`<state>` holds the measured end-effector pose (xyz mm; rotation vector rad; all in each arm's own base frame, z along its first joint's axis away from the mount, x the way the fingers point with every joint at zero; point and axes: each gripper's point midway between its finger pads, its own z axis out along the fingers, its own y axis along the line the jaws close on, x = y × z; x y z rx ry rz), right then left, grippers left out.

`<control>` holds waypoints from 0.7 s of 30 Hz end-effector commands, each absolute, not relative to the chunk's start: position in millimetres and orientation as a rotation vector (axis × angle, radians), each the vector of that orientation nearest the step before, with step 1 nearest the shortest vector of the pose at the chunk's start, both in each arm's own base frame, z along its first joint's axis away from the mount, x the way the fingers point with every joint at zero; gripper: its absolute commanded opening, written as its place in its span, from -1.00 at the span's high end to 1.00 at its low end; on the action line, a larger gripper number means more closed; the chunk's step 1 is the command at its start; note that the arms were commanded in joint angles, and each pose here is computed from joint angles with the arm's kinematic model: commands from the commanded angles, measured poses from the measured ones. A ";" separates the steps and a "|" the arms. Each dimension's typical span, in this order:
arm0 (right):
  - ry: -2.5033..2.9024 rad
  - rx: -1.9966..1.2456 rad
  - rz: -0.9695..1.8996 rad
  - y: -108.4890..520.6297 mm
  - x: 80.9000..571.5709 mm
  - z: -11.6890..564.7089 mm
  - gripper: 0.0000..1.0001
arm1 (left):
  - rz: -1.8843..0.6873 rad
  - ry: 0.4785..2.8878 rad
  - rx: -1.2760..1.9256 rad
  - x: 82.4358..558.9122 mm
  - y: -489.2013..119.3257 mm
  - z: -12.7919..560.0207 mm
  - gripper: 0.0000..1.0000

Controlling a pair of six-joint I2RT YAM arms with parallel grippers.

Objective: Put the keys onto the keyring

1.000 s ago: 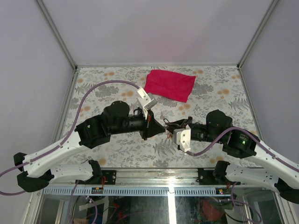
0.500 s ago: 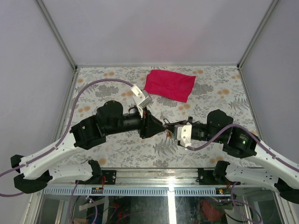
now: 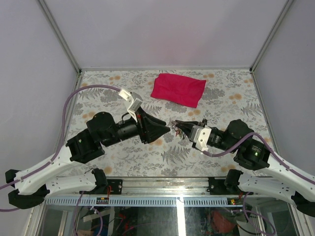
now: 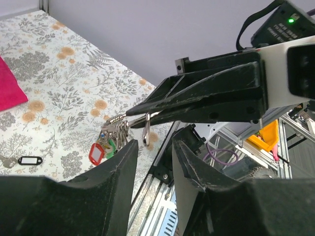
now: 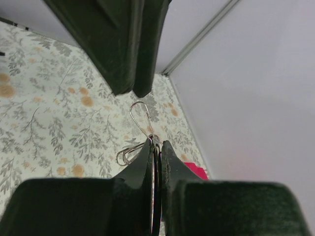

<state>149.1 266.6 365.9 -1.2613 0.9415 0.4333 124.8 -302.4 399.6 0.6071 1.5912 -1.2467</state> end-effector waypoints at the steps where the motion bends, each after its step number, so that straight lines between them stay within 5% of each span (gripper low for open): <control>1: 0.844 -1.102 0.398 261.0 156.5 413.0 1.00 | -1.287 1.542 0.507 132.4 -304.4 413.2 0.28; 21: 0.832 -1.153 0.427 269.1 151.3 407.4 1.00 | -1.254 1.545 0.465 145.0 -310.2 410.4 0.39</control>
